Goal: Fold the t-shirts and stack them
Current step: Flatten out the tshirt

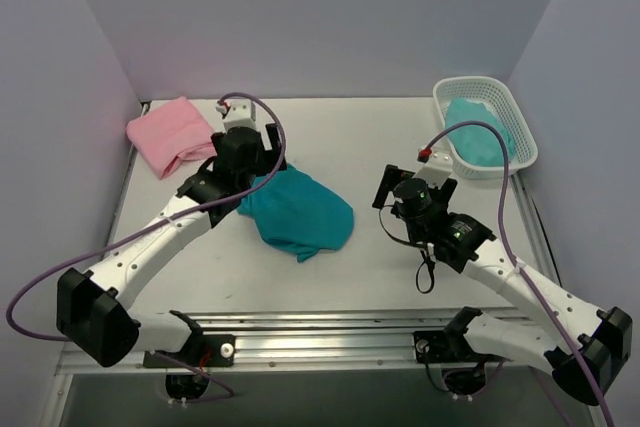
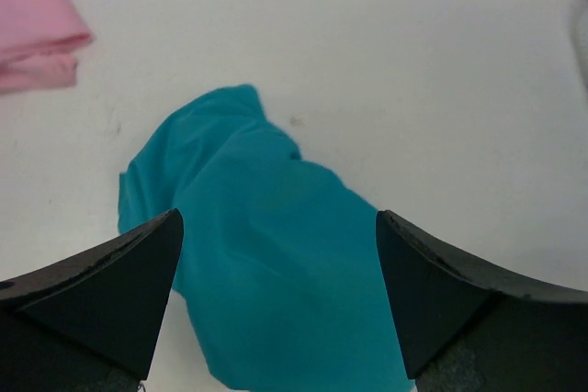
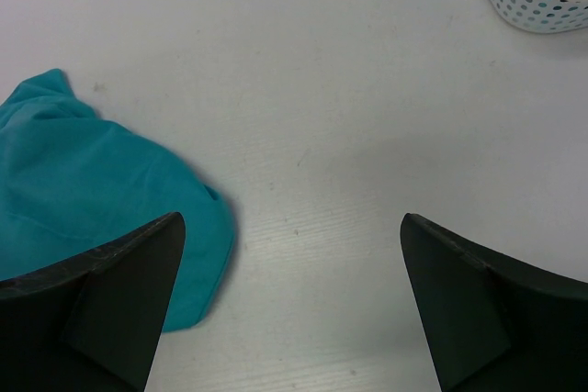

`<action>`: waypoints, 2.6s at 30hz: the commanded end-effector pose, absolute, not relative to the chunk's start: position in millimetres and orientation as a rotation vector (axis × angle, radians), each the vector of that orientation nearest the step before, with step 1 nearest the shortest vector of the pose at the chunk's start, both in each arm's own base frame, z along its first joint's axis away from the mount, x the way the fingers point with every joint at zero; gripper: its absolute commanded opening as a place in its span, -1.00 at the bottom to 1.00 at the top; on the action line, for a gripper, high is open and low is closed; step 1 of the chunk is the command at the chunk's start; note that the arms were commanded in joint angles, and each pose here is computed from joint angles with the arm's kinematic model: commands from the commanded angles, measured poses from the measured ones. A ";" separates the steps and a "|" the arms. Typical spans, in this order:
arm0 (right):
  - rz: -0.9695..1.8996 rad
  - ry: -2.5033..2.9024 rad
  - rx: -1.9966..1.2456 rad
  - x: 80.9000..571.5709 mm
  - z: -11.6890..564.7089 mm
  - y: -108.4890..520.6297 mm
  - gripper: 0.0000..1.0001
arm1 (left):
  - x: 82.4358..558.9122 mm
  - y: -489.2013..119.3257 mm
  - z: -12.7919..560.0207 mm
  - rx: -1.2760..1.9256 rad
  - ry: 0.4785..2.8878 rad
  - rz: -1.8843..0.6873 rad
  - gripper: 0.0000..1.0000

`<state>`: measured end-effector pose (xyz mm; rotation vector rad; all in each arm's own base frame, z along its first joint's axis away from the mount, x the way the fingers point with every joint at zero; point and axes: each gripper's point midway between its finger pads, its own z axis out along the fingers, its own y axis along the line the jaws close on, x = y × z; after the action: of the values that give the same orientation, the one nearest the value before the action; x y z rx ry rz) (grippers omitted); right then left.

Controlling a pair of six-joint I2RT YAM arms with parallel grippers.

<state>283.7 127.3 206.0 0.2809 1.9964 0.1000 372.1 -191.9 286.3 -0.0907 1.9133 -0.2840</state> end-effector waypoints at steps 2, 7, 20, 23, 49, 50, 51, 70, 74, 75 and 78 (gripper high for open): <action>0.096 1.986 0.278 284.4 204.8 127.5 0.99 | 377.8 -146.7 209.0 -0.430 1.983 -0.119 0.89; 0.084 1.989 0.273 280.9 205.7 122.9 0.99 | 378.6 -117.0 149.1 -0.596 2.027 -0.031 0.90; 0.272 2.075 0.207 279.5 172.8 164.5 0.99 | 390.8 -103.1 69.1 -0.782 2.061 -0.165 0.93; 0.339 2.152 0.177 276.2 138.7 189.8 0.99 | 396.5 -109.1 54.2 -0.781 2.082 -0.181 0.96; 0.344 2.343 0.039 236.5 23.7 292.4 1.00 | 411.8 -131.6 26.4 -0.709 2.129 -0.274 -0.95; 0.342 2.338 0.047 240.3 22.3 292.7 1.00 | 410.8 -130.8 27.6 -0.708 2.127 -0.273 -0.95; 0.335 2.333 0.061 246.1 21.5 289.8 0.99 | 409.9 -130.8 28.7 -0.703 2.125 -0.272 -0.95; 0.225 2.258 0.163 302.3 42.7 275.5 -1.00 | 383.9 -130.8 71.5 -0.586 2.083 -0.276 -0.95; 0.162 2.132 0.215 303.4 117.2 246.7 -1.00 | 361.2 -122.1 128.1 -0.520 2.046 -0.189 -0.95; 0.127 2.112 0.239 306.4 130.8 231.2 -1.00 | 360.8 -121.4 146.4 -0.497 2.020 -0.189 -0.94; 0.091 2.007 0.309 314.0 191.0 192.8 -1.00 | 348.7 -116.5 190.3 -0.455 1.968 -0.209 -0.86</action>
<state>298.5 248.1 125.1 0.2042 2.1522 0.2453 356.0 -135.4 149.3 -0.4975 2.0132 -0.2980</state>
